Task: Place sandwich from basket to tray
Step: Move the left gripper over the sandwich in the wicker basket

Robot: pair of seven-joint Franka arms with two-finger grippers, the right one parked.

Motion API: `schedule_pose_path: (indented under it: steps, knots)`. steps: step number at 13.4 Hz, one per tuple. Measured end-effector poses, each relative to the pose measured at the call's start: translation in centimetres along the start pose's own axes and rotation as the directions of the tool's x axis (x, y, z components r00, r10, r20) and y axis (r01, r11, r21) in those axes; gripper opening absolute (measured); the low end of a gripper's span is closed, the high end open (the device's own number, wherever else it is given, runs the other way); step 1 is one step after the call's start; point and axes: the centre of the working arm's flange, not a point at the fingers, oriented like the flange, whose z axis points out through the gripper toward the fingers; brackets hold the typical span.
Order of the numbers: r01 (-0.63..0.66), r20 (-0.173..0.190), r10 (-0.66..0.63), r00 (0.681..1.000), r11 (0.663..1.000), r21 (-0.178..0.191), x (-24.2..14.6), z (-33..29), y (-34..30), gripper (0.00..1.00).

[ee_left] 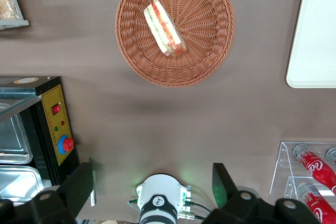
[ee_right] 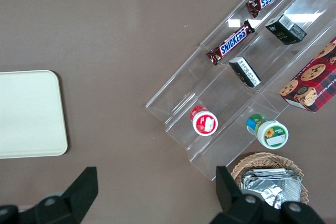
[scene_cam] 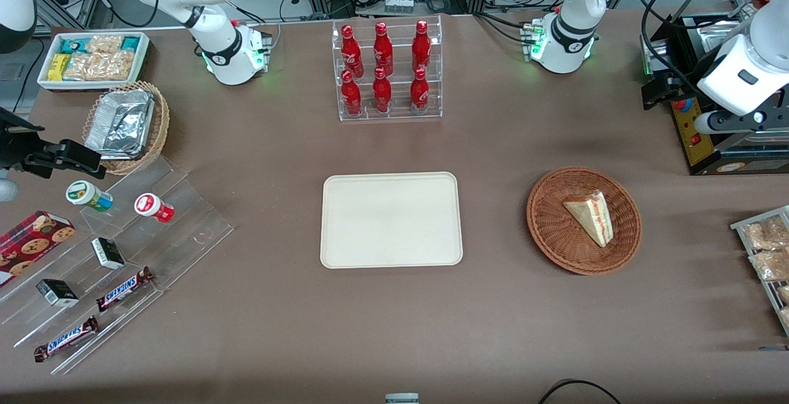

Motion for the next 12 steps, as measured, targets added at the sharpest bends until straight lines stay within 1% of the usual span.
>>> schedule_pose_path:
  steps: [3, 6, 10, 12]
  knots:
    - [-0.002, 0.004, 0.002, 1.000, 1.000, 0.000, 0.0, 0.1, 0.0, 1.00]
    - [0.011, 0.031, -0.011, 0.999, 1.000, -0.005, 1.3, 2.2, -0.7, 1.00]
    - [0.061, -0.002, -0.061, 0.998, 0.998, -0.020, 4.7, 8.4, -2.5, 1.00]
    - [0.154, -0.031, -0.155, 0.987, 0.988, -0.027, 5.9, 12.1, -2.4, 1.00]
